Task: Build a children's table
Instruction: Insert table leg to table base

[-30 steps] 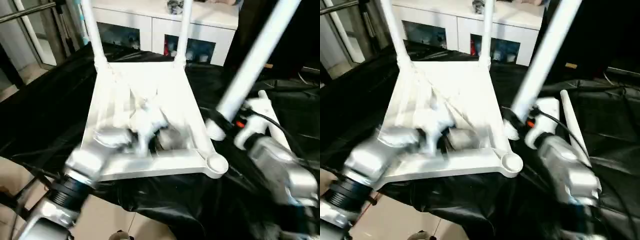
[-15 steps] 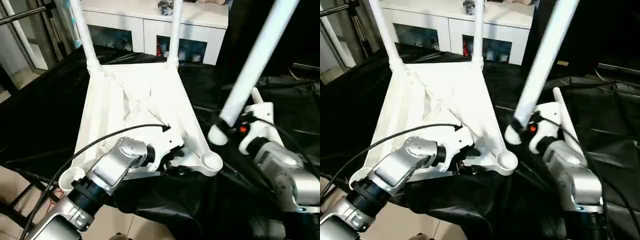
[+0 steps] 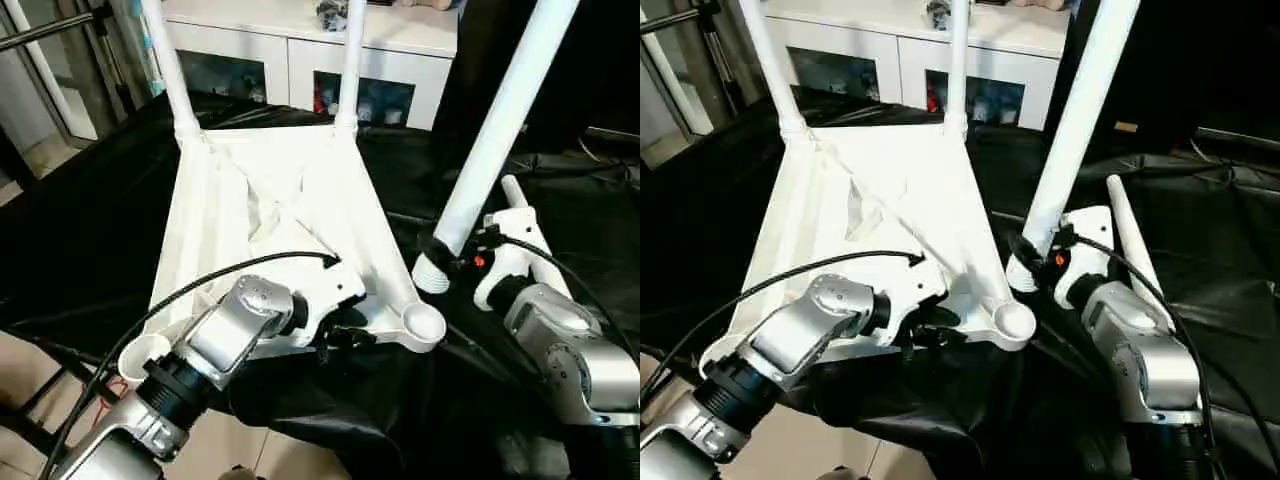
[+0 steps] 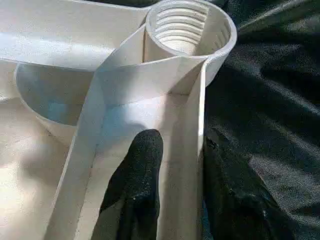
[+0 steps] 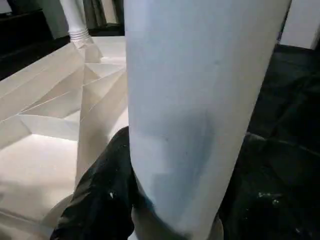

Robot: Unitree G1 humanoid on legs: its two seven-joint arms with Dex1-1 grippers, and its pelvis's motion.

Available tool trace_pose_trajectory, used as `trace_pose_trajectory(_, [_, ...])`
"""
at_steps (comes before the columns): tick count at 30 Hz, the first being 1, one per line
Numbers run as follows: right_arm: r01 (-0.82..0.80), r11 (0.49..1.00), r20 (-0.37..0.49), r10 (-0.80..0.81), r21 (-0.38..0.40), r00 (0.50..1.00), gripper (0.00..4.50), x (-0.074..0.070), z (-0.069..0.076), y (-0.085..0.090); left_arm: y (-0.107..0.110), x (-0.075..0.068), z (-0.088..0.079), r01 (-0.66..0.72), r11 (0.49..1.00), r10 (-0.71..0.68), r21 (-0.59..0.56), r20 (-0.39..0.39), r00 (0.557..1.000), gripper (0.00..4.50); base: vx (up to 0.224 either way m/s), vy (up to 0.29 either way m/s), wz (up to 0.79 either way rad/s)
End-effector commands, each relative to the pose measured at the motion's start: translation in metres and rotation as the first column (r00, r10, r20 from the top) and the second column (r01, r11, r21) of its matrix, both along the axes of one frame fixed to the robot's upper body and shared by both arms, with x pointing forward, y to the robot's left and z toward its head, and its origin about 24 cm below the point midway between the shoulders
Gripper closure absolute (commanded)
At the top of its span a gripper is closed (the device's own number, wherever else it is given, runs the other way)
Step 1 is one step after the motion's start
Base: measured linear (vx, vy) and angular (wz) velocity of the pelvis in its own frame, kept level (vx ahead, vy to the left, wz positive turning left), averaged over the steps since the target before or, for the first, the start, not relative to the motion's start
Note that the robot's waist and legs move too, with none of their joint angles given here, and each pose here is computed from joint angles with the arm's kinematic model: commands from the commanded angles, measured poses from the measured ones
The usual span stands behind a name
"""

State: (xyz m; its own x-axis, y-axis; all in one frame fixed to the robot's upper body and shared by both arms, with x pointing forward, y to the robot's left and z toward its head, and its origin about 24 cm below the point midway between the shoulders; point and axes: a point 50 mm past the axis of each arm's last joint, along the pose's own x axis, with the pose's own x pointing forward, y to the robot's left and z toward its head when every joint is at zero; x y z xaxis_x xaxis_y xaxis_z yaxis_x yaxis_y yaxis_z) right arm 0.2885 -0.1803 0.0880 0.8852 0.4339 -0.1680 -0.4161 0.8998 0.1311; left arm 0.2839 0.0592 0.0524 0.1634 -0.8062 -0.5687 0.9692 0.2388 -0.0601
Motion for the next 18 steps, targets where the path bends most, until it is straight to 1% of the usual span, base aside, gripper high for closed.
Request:
trace_pose_trajectory(1, [-0.016, 1.000, 0.026, 0.016, -0.005, 1.000, 2.63, -0.002, 0.007, 0.001, 0.001, 0.000, 0.001, 0.011, 1.000, -0.011, 0.022, 0.007, 1.000, 3.47, 0.000, 0.000, 0.00])
trace_pose_trajectory(3, [-0.017, 1.000, 0.025, 0.017, -0.004, 1.000, 2.63, -0.002, 0.006, 0.002, 0.001, 0.000, 0.001, 0.015, 1.000, -0.015, 0.025, 0.004, 1.000, 3.52, 0.000, 0.000, 0.00])
trace_pose_trajectory(4, [-0.018, 1.000, 0.025, 0.018, -0.003, 1.000, 2.63, -0.002, 0.006, 0.002, 0.002, -0.001, 0.000, 0.018, 0.999, -0.018, 0.028, 0.001, 1.000, 3.73, 0.000, 0.000, 0.00])
trace_pose_trajectory(5, [-0.018, 1.000, 0.025, 0.018, -0.003, 1.000, 2.63, -0.002, 0.006, 0.002, 0.002, -0.001, 0.000, 0.019, 0.999, -0.019, 0.028, 0.000, 1.000, 3.73, 0.000, 0.000, 0.00])
trace_pose_trajectory(6, [-0.018, 1.000, 0.025, 0.018, -0.003, 1.000, 2.63, -0.002, 0.006, 0.002, 0.002, -0.001, 0.000, 0.019, 0.999, -0.019, 0.028, 0.000, 1.000, 3.90, 0.000, 0.000, 0.00])
trace_pose_trajectory(8, [-0.024, 1.000, 0.027, 0.024, -0.001, 0.999, 2.63, -0.003, 0.006, 0.003, 0.006, 0.000, -0.001, 0.023, 0.999, -0.023, 0.039, -0.001, 1.000, 3.95, 0.000, 0.000, 0.00])
trace_pose_trajectory(9, [-0.024, 1.000, 0.027, 0.024, -0.001, 0.999, 2.63, -0.003, 0.006, 0.003, 0.006, 0.000, -0.001, 0.023, 0.999, -0.023, 0.039, -0.001, 1.000, 4.10, 0.000, 0.000, 0.00])
trace_pose_trajectory(10, [-0.029, 1.000, 0.028, 0.029, 0.000, 0.999, 2.63, -0.003, 0.007, 0.003, 0.009, 0.000, -0.002, 0.024, 0.999, -0.025, 0.048, 0.001, 1.000, 4.10, 0.000, 0.000, 0.00])
trace_pose_trajectory(11, [-0.033, 0.999, 0.030, 0.033, 0.002, 0.999, 2.63, -0.002, 0.007, 0.004, 0.012, 0.000, -0.003, 0.023, 0.998, -0.023, 0.055, 0.003, 1.000, 4.27, 0.000, 0.000, 0.00])
trace_pose_trajectory(12, [-0.050, 0.999, 0.032, 0.049, 0.010, 0.998, 2.63, -0.002, 0.008, 0.005, 0.019, 0.001, -0.004, 0.032, 0.997, -0.033, 0.071, 0.016, 0.999, 4.27, 0.000, 0.000, 0.00])
trace_pose_trajectory(14, [-0.054, 0.998, 0.033, 0.054, 0.013, 0.998, 2.63, -0.001, 0.008, 0.006, 0.021, 0.002, -0.004, 0.035, 0.997, -0.037, 0.075, 0.019, 0.999, 4.44, 0.000, 0.000, 0.00])
trace_pose_trajectory(15, [-0.070, 0.997, 0.032, 0.069, 0.020, 0.997, 2.63, -0.001, 0.009, 0.007, 0.025, 0.003, -0.005, 0.031, 0.996, -0.033, 0.082, 0.020, 0.999, 4.44, 0.000, 0.000, 0.00])
trace_pose_trajectory(16, [-0.104, 0.994, 0.028, 0.103, 0.037, 0.994, 2.63, -0.001, 0.010, 0.009, 0.031, 0.005, -0.004, 0.022, 0.997, -0.025, 0.080, 0.029, 0.999, 4.50, 0.000, 0.000, 0.00])
trace_pose_trajectory(17, [-0.179, 0.982, 0.020, 0.178, 0.059, 0.984, 2.63, -0.002, 0.011, 0.015, 0.043, 0.012, -0.002, -0.021, 0.996, 0.016, 0.085, 0.052, 0.999, 4.50, 0.000, 0.000, 0.00])
trace_pose_trajectory(18, [-0.204, 0.977, 0.018, 0.203, 0.059, 0.979, 2.63, -0.003, 0.011, 0.016, 0.047, 0.015, -0.001, -0.036, 0.996, 0.031, 0.086, 0.066, 0.997, 4.50, 0.000, 0.000, 0.00])
